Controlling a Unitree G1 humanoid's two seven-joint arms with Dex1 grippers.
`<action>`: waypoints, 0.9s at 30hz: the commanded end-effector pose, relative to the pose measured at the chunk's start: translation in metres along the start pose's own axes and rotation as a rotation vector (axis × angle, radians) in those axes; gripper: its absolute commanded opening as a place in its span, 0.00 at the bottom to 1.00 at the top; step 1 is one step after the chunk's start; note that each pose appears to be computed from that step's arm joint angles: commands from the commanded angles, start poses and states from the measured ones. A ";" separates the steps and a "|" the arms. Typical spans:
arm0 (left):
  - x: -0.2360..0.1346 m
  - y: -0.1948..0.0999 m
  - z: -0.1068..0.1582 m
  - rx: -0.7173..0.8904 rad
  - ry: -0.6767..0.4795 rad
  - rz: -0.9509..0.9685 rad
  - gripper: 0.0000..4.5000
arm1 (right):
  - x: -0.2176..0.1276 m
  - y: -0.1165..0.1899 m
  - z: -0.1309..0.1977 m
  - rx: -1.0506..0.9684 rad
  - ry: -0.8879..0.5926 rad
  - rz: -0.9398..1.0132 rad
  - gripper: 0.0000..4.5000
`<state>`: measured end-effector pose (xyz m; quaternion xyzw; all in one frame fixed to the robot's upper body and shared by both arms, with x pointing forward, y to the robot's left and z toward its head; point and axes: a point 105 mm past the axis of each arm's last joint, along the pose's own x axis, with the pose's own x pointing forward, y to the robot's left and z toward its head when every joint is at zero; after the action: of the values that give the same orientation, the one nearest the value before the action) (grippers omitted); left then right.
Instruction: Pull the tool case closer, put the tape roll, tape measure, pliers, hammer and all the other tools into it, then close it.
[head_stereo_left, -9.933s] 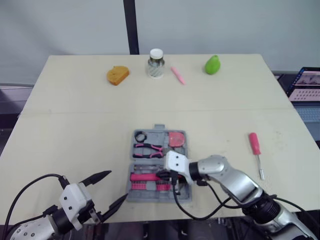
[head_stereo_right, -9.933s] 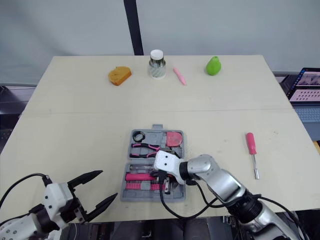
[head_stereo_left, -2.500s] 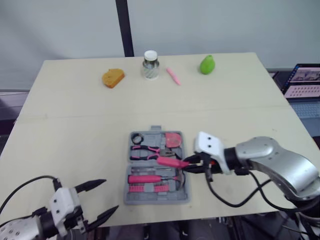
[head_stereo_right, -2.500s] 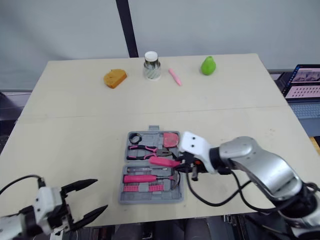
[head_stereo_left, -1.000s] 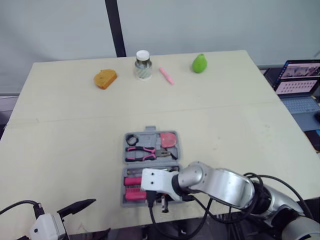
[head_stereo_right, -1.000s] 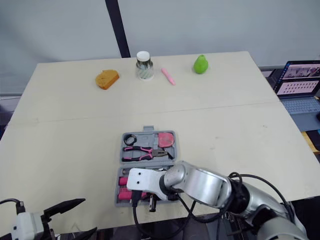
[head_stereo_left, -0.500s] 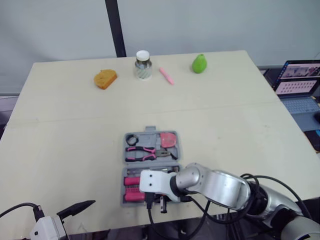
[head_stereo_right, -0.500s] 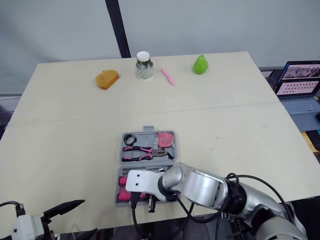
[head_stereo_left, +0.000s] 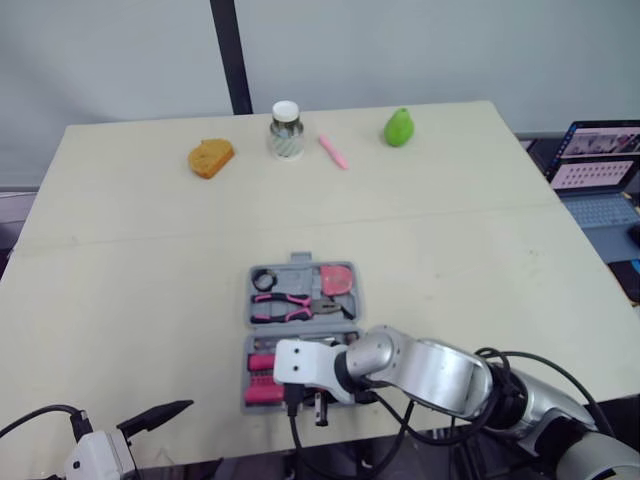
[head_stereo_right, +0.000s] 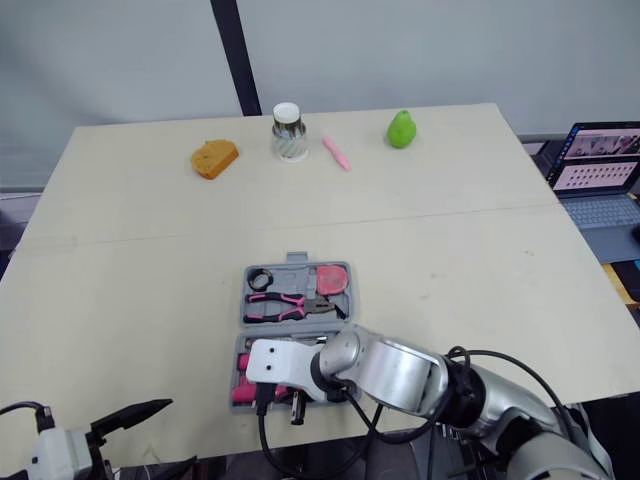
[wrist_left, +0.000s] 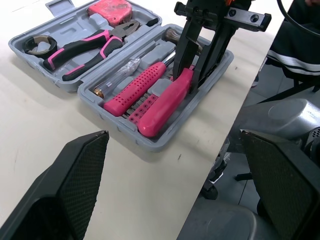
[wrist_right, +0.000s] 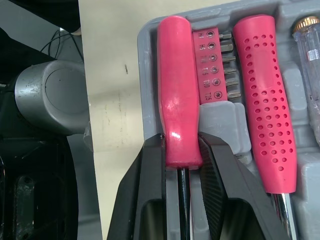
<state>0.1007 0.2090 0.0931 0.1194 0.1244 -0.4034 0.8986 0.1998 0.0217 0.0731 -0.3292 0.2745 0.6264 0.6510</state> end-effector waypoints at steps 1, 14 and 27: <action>0.000 0.001 -0.001 0.005 0.003 0.004 1.00 | -0.001 0.000 0.009 -0.026 -0.036 -0.012 0.41; 0.002 0.002 0.000 0.006 -0.003 0.009 1.00 | -0.026 -0.010 0.036 0.046 -0.247 -0.041 0.99; 0.006 0.003 0.002 0.014 -0.011 0.000 1.00 | -0.010 0.008 0.014 0.026 -0.444 0.025 0.02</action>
<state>0.1077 0.2067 0.0932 0.1231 0.1148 -0.4031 0.8995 0.1953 0.0222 0.0856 -0.1682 0.1587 0.6727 0.7028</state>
